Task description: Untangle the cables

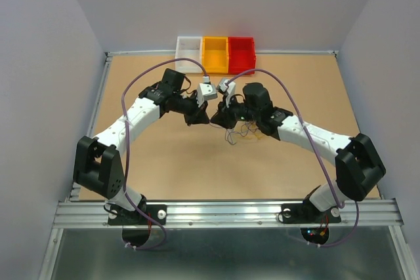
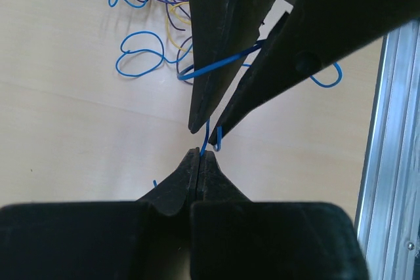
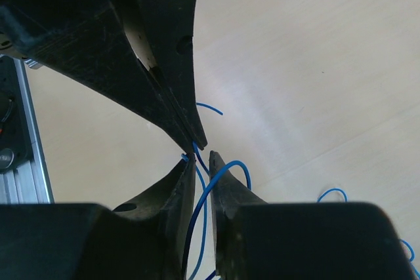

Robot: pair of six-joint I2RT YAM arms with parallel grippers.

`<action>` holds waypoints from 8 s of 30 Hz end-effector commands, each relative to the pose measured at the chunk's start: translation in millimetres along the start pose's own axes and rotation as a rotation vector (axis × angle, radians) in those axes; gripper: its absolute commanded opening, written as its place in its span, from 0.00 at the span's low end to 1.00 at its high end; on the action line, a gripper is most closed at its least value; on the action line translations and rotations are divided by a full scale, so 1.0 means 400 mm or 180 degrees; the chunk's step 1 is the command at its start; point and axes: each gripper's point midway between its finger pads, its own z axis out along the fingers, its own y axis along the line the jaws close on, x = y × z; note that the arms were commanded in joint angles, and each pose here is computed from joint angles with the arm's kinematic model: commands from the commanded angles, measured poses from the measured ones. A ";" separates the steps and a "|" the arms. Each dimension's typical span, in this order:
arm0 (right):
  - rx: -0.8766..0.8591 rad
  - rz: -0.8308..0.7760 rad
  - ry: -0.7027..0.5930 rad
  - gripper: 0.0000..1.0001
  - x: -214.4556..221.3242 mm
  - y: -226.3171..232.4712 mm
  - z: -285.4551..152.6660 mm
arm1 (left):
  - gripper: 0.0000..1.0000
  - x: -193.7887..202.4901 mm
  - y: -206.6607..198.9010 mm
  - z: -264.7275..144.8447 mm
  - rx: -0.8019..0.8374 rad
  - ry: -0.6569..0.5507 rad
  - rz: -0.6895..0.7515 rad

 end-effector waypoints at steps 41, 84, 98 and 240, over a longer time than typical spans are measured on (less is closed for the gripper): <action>0.0164 -0.0141 -0.0235 0.01 -0.012 -0.004 0.024 | 0.66 -0.110 0.043 -0.144 -0.0303 -0.0747 0.0037; 0.2820 0.1001 -0.0348 0.01 0.091 -1.066 0.166 | 0.91 -0.131 0.237 -0.349 -0.2159 -0.1600 -0.0321; 0.1909 0.0691 0.0616 0.01 0.153 -0.759 0.063 | 0.92 -0.106 0.260 -0.323 -0.2148 -0.1488 -0.0474; 0.2932 0.1622 0.0571 0.00 0.273 -0.363 -0.160 | 0.86 -0.084 0.097 0.051 -0.1355 -0.0871 0.0460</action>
